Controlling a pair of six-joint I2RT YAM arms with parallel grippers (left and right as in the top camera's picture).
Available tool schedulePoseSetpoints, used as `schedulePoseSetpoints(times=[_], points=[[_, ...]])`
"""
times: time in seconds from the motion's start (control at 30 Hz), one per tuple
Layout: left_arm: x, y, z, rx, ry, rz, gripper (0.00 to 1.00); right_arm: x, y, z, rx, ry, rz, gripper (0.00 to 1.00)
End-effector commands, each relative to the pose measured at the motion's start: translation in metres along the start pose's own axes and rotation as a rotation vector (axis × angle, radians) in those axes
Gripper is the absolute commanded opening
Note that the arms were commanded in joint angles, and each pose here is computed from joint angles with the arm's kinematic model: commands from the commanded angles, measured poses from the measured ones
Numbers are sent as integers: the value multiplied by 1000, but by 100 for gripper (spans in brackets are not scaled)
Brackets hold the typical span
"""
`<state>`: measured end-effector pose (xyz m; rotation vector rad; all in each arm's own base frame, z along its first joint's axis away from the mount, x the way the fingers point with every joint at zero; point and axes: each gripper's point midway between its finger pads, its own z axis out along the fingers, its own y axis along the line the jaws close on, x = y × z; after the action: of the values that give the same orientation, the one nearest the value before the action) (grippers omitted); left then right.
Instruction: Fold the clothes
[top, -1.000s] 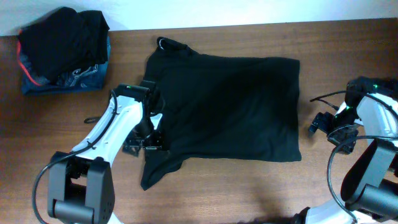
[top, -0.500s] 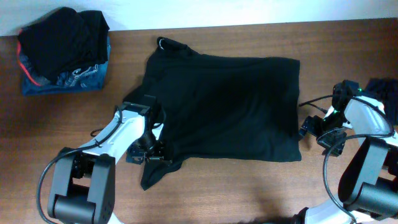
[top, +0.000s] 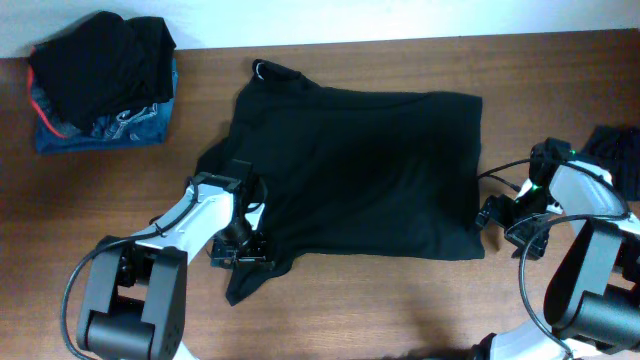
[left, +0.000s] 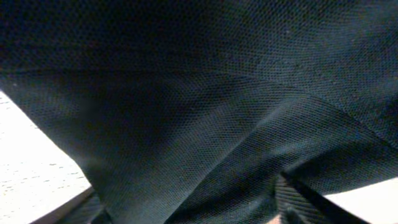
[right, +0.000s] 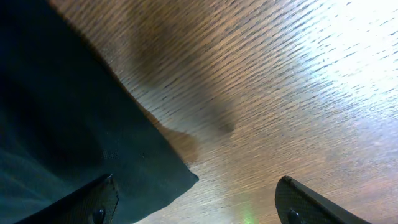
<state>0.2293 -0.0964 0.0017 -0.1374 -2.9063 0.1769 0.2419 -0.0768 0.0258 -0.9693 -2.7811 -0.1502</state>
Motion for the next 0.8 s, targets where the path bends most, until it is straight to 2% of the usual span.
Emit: schedulePoseSetpoints(times=[0.0,0.13,0.23,0.47,0.77], points=[[2,-2,0,19,1,-3,68,7,11,-1,-60,21,-35,85],[2,-2,0,19,0,-3,42,11,13,0,-74,38,-51,85],[1,-2,0,20,-5,-2,32,15,12,3,-72,51,-48,85],[0,-3,0,20,-7,-1,26,27,9,20,-78,84,-44,86],[1,-3,0,20,-6,-1,25,33,16,30,-131,95,-47,86]])
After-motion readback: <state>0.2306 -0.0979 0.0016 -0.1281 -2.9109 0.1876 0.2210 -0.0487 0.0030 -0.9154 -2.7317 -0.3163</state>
